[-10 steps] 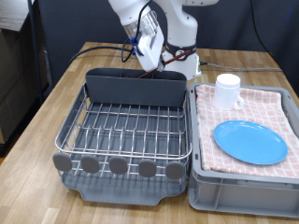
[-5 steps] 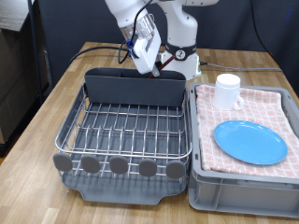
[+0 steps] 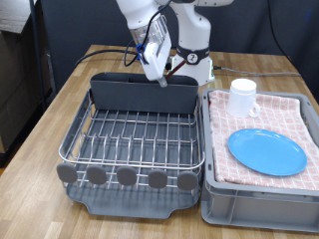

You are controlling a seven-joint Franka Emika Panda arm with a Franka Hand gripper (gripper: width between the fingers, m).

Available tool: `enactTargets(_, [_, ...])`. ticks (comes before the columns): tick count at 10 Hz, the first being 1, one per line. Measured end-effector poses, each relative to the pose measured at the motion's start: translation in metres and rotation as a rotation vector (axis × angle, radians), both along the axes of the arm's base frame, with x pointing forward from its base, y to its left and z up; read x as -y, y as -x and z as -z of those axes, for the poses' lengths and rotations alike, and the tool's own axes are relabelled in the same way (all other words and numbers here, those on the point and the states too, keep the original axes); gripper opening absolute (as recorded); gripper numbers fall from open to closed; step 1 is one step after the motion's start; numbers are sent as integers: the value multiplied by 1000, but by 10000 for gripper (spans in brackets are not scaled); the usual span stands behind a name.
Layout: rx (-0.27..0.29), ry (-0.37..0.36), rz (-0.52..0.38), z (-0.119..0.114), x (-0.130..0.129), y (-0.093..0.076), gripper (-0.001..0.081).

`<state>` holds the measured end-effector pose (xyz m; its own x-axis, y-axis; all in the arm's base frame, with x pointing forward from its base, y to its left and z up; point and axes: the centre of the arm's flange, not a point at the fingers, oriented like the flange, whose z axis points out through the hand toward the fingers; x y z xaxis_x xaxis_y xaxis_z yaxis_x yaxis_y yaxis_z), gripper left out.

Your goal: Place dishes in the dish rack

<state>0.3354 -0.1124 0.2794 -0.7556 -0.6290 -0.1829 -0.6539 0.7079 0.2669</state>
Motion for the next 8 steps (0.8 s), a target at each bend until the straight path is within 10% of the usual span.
enactTargets(8, [0, 208, 9, -44, -42, -22, 803])
